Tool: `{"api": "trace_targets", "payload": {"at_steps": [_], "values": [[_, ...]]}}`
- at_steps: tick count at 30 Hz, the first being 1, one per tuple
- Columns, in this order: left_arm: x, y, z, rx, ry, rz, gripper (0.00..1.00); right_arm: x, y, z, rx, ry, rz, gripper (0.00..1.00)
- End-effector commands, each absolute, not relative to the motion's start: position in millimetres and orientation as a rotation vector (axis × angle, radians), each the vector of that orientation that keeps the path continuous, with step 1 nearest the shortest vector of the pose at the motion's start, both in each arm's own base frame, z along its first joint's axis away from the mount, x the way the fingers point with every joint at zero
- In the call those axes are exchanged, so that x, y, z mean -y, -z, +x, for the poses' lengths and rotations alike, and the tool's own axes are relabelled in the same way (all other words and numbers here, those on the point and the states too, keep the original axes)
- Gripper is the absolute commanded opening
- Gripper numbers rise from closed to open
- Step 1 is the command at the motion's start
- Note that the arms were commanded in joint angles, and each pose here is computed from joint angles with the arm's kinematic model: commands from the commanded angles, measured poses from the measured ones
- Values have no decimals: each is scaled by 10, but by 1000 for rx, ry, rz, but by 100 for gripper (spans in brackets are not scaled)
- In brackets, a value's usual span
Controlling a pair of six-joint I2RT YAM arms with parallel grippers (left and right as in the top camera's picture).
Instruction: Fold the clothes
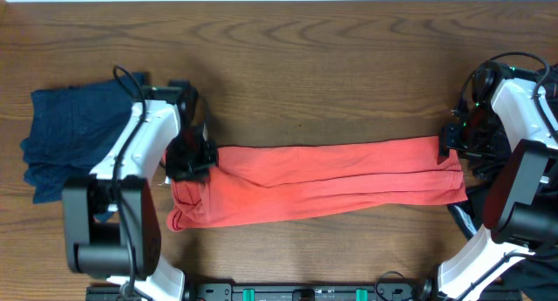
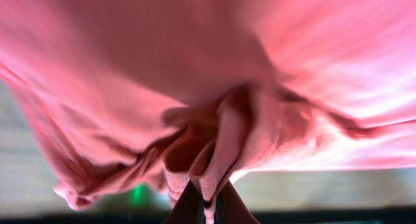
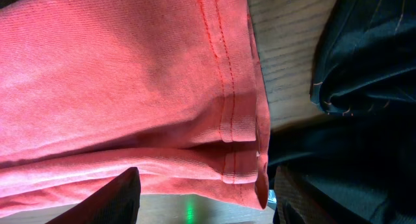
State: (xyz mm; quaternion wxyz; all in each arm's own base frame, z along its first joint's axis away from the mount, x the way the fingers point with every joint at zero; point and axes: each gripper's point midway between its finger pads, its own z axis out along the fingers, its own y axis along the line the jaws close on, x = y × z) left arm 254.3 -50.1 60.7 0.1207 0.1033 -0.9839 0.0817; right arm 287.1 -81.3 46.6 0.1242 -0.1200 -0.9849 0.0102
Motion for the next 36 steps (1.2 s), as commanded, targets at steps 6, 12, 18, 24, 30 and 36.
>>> {"api": "trace_targets", "payload": {"at_steps": [6, 12, 18, 24, 30, 36], "values": [[397, -695, 2742, 2995, -171, 268, 11, 817, -481, 2862, 2878, -18, -339, 64], [254, -559, 2674, 2981, -43, 262, 42, 816, -483, 2858, 2876, -18, -338, 65], [245, -568, 2683, 2983, -34, 291, 43, 884, -491, 2823, 2861, -77, -349, 65], [259, -789, 2770, 3038, -56, 325, 43, 817, -477, 2869, 2883, 0, -331, 73], [292, -1097, 2798, 3143, -117, 382, 44, 767, -345, 2906, 2923, 54, -242, 76], [297, -1249, 2787, 3189, -143, 426, 45, 838, -18, 2833, 2957, 21, -203, 77]]}}
